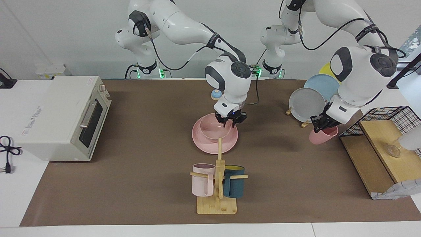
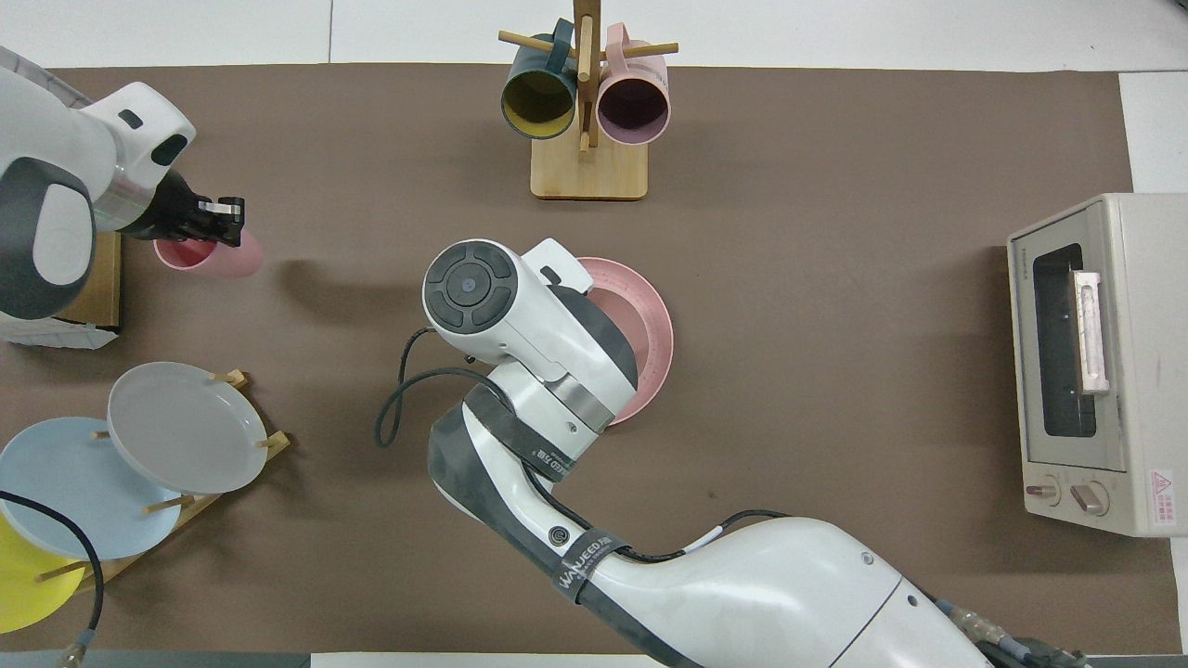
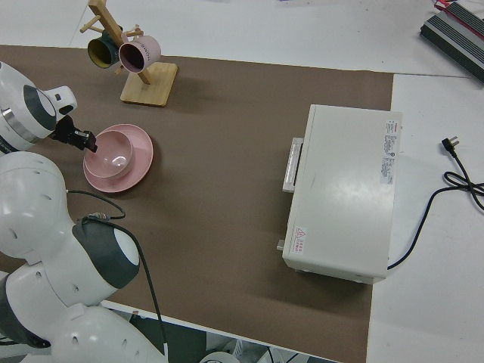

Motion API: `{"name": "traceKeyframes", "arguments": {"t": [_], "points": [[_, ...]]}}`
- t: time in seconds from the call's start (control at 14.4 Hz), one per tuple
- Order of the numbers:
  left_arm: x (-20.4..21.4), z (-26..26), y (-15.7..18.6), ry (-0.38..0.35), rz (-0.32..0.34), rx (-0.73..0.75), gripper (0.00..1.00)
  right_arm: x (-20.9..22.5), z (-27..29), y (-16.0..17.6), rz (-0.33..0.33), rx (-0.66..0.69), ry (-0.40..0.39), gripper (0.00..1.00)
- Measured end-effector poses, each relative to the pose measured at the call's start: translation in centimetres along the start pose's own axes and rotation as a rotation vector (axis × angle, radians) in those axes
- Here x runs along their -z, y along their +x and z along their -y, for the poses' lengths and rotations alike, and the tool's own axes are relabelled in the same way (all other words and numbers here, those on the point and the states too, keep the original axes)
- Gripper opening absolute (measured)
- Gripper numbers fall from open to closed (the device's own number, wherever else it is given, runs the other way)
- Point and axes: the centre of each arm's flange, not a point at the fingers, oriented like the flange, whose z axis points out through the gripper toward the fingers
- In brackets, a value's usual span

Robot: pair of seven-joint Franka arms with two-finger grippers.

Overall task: Organize tableware
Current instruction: 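Lower the bowl onto the plate while the left gripper grasps the cup, then carry the pink cup over the bowl with the left gripper while the right gripper withdraws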

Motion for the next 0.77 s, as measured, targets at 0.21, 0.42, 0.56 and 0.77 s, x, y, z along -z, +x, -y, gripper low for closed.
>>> {"name": "traceKeyframes", "arguments": {"t": [0.21, 0.42, 0.56, 0.77], "points": [[3.0, -1.5, -1.1, -0.001, 0.025, 0.048, 0.05, 7.4, -8.2, 5.0, -0.043, 0.009, 0.014, 0.9], [5.8, -8.0, -2.3, 0.002, 0.022, 0.084, 0.05, 12.9, -21.6, 8.7, -0.005, 0.0, -0.011, 1.0], [7.0, -14.3, -3.5, -0.001, 0.012, 0.121, 0.05, 15.9, -28.7, 8.5, 0.058, 0.013, -0.009, 1.0], [6.8, -24.1, -6.4, -0.008, 0.004, 0.159, 0.05, 17.8, -34.6, 7.4, 0.127, 0.006, -0.023, 1.0]]}}
